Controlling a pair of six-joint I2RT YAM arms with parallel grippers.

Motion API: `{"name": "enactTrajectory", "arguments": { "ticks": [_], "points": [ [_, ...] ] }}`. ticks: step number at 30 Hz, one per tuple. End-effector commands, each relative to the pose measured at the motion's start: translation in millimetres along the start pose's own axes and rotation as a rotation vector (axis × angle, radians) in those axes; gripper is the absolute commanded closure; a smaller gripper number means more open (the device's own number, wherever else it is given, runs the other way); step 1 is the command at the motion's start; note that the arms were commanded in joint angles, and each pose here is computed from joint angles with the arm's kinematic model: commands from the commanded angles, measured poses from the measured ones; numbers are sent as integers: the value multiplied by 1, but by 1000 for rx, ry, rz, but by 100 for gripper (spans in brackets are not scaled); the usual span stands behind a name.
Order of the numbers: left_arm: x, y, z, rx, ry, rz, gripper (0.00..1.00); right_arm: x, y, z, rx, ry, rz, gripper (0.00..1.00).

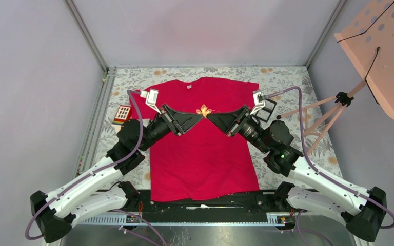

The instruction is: Pin the brooch onto the clothing

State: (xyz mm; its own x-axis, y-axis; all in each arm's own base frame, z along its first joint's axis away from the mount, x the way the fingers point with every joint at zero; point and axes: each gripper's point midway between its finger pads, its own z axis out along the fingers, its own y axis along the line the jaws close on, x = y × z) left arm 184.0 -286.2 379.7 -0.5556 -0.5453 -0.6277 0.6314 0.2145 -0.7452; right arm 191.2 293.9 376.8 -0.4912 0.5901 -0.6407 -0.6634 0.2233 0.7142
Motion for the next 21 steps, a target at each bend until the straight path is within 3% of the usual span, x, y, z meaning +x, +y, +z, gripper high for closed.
{"name": "enactTrajectory", "arguments": {
  "ticks": [1, 4, 7, 9, 14, 17, 21],
  "points": [
    [-11, -19, 3, 58, -32, 3, 80, -26, 31, 3, -85, -85, -7, 100],
    [-12, -17, 2, 50, -41, 8, 97, -25, 29, 2, -78, -81, -10, 100],
    [-11, -14, 2, 28, -28, 23, 100, -20, 25, 0, -57, -55, -18, 99],
    [-14, -9, -1, -14, -31, 46, 100, -15, 16, -5, -14, -29, -34, 83],
    [-20, 1, -12, -97, 22, 145, 100, -6, -23, -36, 197, 21, -98, 30],
    [-11, 7, -16, -92, 132, 151, 100, 4, -54, -63, 368, 108, -163, 14],
    [14, 10, -21, -28, 332, 143, 100, 7, -48, -76, 358, 228, -252, 5]
  ]
}}
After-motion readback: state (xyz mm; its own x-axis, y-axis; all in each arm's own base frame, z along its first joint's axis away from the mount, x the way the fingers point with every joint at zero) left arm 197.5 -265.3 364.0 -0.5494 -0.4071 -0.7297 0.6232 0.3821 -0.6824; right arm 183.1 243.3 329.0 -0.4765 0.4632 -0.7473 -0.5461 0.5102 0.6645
